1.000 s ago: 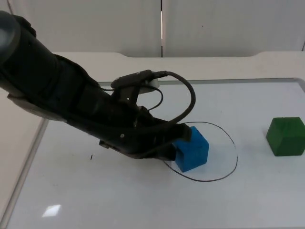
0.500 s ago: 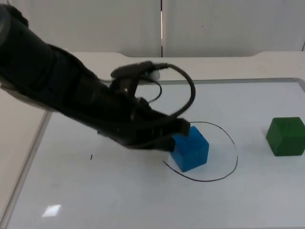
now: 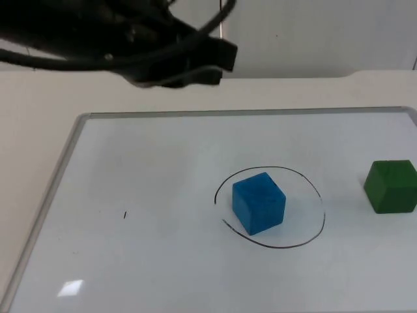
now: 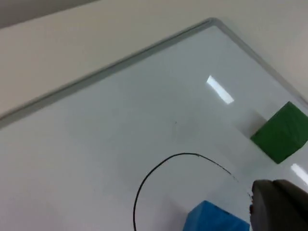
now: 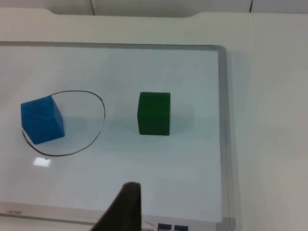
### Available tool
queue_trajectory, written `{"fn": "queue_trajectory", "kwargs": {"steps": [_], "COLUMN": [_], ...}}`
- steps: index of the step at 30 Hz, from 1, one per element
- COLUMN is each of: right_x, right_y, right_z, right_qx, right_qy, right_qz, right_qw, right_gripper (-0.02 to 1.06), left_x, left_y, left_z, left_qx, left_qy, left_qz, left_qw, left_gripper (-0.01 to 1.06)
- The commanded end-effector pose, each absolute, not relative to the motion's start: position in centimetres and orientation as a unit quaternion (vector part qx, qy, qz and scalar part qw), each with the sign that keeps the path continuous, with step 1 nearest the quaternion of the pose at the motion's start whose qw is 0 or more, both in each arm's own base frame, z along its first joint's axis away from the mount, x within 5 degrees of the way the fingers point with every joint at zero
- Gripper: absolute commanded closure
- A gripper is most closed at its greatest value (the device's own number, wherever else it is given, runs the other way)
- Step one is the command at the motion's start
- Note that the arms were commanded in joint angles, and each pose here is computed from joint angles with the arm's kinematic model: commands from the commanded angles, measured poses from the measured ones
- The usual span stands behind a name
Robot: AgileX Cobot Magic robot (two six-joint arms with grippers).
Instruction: Push the two cubes into the marked area.
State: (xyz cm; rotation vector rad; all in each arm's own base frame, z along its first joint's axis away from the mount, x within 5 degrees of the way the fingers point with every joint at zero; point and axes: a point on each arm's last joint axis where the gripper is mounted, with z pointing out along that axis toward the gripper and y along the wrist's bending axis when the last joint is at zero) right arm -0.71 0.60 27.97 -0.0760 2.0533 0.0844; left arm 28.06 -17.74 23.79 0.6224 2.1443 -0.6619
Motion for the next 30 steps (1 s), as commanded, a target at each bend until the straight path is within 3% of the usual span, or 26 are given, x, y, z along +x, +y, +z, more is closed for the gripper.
{"fn": "queue_trajectory", "kwargs": {"steps": [1, 11, 18, 24, 30], "right_x": [-0.7, -0.7, -0.7, -0.7, -0.7], "right_y": [0.6, 0.6, 0.6, 0.6, 0.6], "right_z": [27.9, 27.9, 27.9, 27.9, 27.9], "right_qx": [-0.030, -0.030, -0.030, -0.030, -0.030], "right_qy": [0.854, 0.854, 0.854, 0.854, 0.854], "right_qz": [0.036, 0.036, 0.036, 0.036, 0.036], "right_qw": [0.518, 0.518, 0.518, 0.518, 0.518], "right_gripper": [-0.01, -0.01, -0.01, -0.01, -0.01], "left_x": [27.6, 24.8, 21.2, 17.2, 13.9], "left_y": [-17.5, -15.0, -13.2, -12.3, -10.4], "left_z": [25.1, 28.5, 30.3, 33.1, 34.9], "left_qx": [0.256, 0.224, 0.224, 0.273, 0.290], "left_qy": [0.838, 0.826, 0.804, 0.768, 0.759], "left_qz": [-0.259, -0.227, -0.238, -0.280, -0.256], "left_qw": [0.408, 0.465, 0.496, 0.507, 0.524], "left_gripper": [1.05, 1.05, 1.05, 1.05, 1.05]}}
